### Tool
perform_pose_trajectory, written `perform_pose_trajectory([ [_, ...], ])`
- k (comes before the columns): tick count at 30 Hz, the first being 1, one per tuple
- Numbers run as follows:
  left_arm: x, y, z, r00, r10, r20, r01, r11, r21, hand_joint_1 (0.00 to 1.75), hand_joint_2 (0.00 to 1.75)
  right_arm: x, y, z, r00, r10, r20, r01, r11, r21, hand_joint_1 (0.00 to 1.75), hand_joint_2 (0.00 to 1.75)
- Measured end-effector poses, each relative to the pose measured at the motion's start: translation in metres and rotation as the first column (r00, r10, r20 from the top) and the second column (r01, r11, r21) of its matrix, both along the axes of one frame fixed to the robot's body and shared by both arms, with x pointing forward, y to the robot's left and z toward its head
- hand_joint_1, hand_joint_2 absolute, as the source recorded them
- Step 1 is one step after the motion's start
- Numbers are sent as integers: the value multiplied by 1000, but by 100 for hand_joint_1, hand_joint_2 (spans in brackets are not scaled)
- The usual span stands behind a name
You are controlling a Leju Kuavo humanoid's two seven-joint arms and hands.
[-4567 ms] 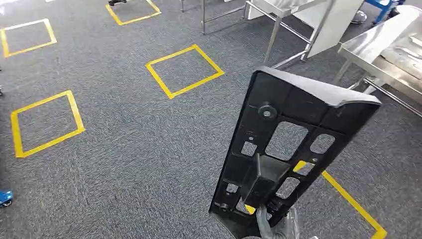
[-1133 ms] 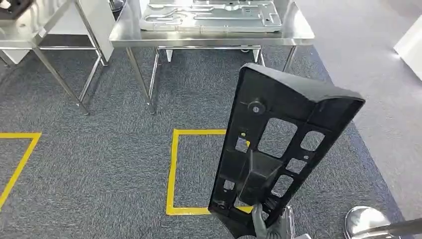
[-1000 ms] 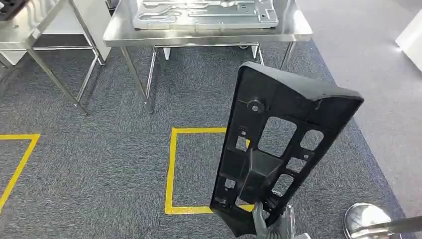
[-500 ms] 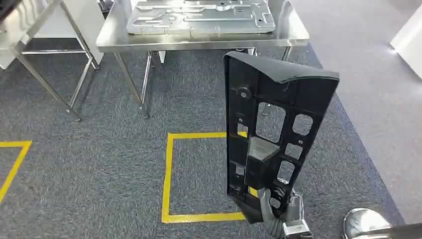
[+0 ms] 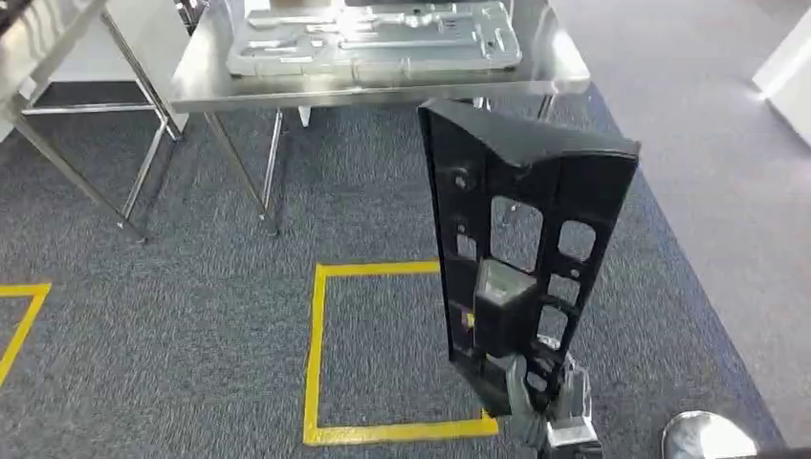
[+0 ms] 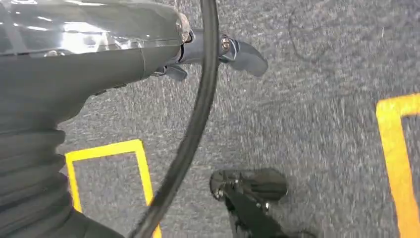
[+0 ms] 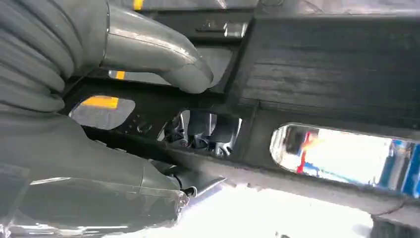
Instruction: Take the parts from the cabinet and place them on the table.
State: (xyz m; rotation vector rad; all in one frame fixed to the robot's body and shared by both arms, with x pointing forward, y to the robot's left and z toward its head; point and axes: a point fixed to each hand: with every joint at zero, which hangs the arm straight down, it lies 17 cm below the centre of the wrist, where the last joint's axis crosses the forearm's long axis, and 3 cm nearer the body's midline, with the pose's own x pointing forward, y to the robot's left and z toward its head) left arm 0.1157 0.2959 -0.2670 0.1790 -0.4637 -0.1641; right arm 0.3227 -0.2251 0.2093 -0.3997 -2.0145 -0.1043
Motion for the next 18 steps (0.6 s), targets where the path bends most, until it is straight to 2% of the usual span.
perform_pose_trajectory([
  [5, 2, -1, 0, 1000, -27, -9, 27, 1000, 0, 0, 175, 25, -35, 14, 989, -149, 25, 150, 987, -63, 175, 175],
  [9, 0, -3, -1, 999, -51, -15, 51, 999, -2, 0, 175, 49, -63, 24, 959, -281, 49, 284, 935, -212, 175, 175],
  [11, 1, 1, -1, 998, -57, -17, 57, 998, 5, 0, 175, 61, -67, 31, 949, -309, 71, 316, 910, -270, 175, 175],
  [18, 4, 2, 0, 998, -57, -14, 57, 998, 6, 0, 175, 74, -79, 35, 938, -337, 81, 345, 890, -299, 175, 175],
])
